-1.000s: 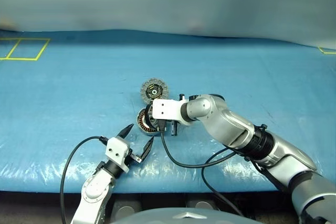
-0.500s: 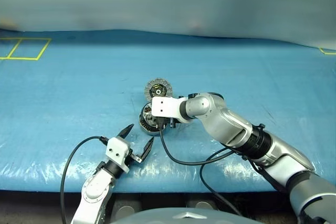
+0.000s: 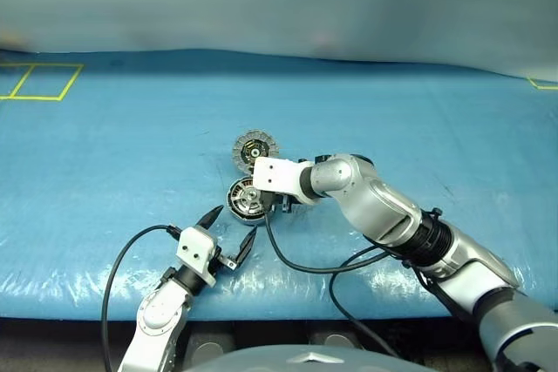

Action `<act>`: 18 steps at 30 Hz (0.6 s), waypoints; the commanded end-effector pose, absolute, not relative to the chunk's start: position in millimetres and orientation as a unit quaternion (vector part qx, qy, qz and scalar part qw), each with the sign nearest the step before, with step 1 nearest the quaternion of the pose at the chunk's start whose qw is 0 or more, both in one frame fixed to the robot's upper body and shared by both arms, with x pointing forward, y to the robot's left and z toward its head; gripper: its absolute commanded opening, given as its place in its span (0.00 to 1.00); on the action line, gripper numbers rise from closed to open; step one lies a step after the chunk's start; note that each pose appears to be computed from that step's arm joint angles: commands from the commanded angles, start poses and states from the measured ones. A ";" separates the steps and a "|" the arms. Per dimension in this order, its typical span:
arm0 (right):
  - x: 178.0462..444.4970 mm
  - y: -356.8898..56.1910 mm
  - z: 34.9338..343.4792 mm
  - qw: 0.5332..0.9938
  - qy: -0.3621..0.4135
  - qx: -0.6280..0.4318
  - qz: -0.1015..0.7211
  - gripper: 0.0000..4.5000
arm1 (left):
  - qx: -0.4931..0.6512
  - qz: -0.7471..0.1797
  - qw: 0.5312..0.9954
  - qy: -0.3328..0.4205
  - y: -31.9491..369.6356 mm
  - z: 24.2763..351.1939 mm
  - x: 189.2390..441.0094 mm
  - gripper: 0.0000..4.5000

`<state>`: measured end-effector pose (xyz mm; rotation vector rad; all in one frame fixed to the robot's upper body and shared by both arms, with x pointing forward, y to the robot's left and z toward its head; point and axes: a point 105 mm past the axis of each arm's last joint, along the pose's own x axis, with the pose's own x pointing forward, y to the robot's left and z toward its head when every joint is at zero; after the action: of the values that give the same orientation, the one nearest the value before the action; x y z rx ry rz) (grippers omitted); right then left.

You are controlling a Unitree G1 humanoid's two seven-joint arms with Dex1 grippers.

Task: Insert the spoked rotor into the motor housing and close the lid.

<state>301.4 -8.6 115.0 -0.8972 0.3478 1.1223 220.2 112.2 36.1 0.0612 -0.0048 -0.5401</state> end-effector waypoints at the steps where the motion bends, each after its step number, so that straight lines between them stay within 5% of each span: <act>1: 299.2 5.0 137.7 0.777 0.112 -0.361 0.504 0.31 | 0.029 -0.275 0.961 -0.015 107.9 43.4 219.3 1.00; 6: 290.4 29.7 130.6 0.801 0.108 -0.308 0.502 0.01 | 0.030 -0.281 0.959 -0.016 106.4 44.4 220.4 1.00; 18: 284.1 35.9 87.4 0.807 0.155 -0.301 0.484 0.01 | 0.034 -0.282 0.959 -0.014 108.3 45.3 219.3 1.00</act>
<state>282.4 34.5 85.0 -0.6323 0.3588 1.0479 219.3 109.2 34.7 0.0654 0.0103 -0.5698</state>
